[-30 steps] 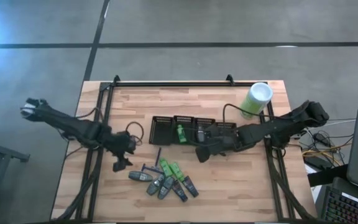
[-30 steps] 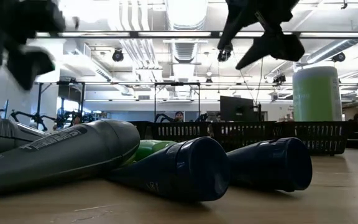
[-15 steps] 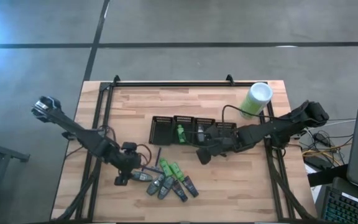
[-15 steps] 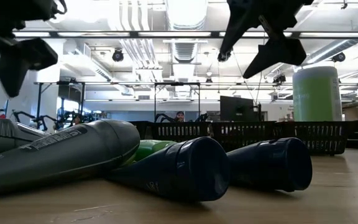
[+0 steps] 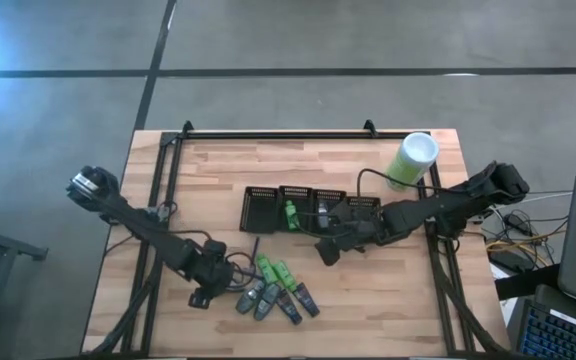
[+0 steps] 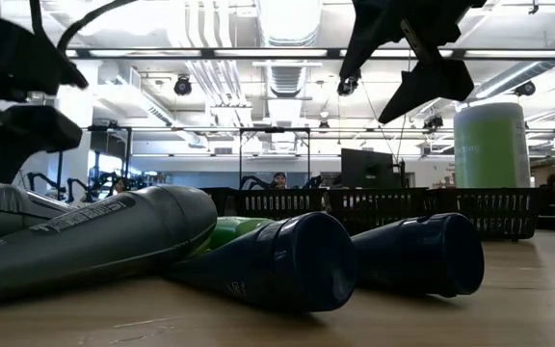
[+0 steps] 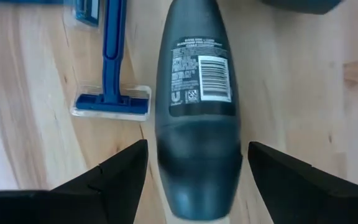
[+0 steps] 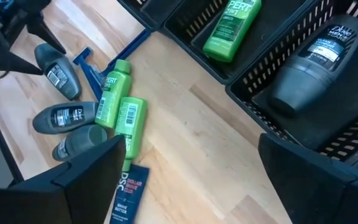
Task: Pick & Place Travel size toiletries
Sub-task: Put the deodorant into the middle right black bin
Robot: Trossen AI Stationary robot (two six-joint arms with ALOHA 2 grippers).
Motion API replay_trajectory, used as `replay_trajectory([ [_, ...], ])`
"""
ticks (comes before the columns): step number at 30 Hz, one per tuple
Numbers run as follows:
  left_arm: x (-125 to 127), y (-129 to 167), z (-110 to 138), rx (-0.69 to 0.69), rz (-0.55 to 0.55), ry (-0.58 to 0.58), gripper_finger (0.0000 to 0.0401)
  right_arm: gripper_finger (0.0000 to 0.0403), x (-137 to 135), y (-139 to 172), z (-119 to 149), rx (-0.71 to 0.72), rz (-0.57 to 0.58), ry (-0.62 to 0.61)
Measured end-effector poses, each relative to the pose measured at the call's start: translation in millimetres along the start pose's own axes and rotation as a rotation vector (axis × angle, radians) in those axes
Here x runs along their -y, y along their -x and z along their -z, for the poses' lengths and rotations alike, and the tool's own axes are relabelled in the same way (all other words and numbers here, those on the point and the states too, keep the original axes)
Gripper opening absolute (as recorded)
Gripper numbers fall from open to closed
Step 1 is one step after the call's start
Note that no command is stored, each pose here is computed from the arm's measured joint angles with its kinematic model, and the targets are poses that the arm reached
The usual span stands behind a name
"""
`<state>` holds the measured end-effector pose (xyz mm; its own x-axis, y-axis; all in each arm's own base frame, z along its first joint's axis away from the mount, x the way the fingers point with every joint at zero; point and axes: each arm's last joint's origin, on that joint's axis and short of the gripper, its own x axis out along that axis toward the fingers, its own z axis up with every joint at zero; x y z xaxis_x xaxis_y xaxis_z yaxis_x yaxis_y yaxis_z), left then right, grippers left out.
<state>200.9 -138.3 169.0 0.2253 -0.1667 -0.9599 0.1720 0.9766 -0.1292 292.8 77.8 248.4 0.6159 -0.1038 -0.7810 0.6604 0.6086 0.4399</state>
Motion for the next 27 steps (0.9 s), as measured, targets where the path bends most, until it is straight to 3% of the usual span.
replay_trajectory([
  [12,1,-28,-5,-0.050,-0.065,0.006,0.0277,0.0363,1,0,1,-0.003,0.009,0.010],
  [19,1,-22,-4,-0.029,-0.057,0.000,0.0208,0.0363,0,0,2,-0.034,-0.008,0.021],
  [27,-1,2,1,-0.034,-0.043,0.000,0.0206,0.0363,-8,5,17,-0.087,-0.049,-0.060],
])
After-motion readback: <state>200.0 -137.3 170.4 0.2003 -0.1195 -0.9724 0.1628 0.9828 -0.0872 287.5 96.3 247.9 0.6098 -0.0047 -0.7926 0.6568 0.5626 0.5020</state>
